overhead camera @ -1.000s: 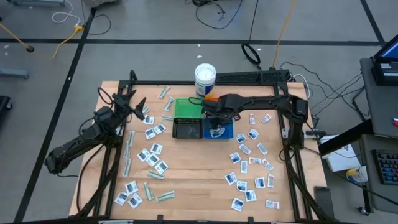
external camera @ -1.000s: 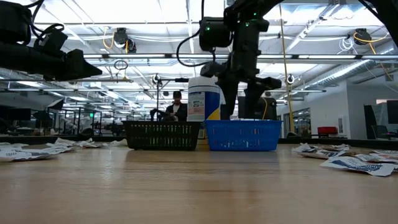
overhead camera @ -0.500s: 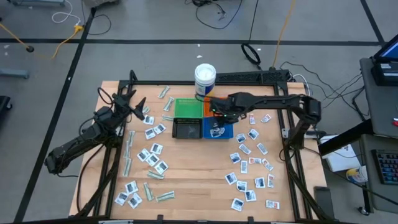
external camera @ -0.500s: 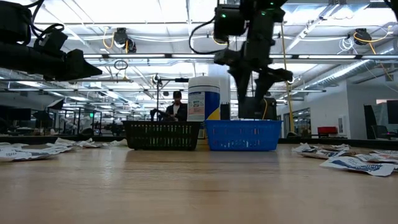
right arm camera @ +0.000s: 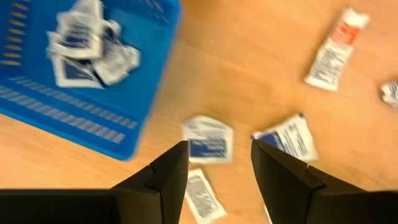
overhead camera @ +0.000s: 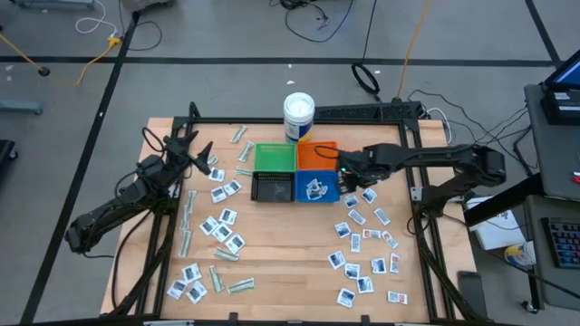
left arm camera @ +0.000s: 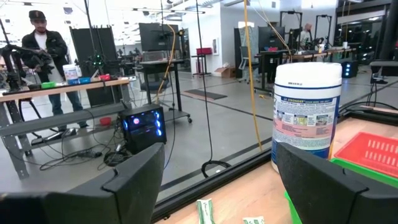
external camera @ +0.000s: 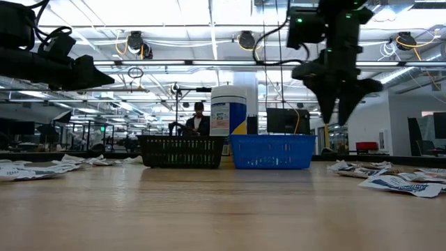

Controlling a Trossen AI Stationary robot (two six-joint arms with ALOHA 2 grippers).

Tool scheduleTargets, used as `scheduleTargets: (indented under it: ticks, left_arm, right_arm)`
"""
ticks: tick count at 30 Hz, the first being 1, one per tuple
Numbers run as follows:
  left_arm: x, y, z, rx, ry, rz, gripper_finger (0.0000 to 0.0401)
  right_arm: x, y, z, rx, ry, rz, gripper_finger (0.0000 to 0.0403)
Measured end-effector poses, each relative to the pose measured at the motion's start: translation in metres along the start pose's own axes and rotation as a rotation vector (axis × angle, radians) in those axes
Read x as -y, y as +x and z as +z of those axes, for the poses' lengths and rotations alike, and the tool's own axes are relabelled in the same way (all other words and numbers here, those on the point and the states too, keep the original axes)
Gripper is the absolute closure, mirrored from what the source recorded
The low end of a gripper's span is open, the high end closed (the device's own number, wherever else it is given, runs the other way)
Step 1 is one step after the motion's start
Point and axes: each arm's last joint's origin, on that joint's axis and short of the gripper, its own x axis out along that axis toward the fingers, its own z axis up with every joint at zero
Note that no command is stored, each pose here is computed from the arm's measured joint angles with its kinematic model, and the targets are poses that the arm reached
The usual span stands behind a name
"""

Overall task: Pick & Place First Aid Supplies
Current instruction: Put the blue alcohol pad into the blue basket

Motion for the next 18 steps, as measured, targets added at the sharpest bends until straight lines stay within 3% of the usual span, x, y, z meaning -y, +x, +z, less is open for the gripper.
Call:
scheduleTargets:
  ticks: [9,18]
  left_arm:
    - [0.0,0.0,0.0,0.0,0.0,0.0,0.0093]
    - [0.0,0.0,0.0,0.0,0.0,0.0,0.0093]
  right_arm:
    - [0.033,0.002,-0.02,-0.008,0.041,-0.014,0.0234]
    - [0.041,0.025,-0.026,-0.029,0.039,-0.052,0.0234]
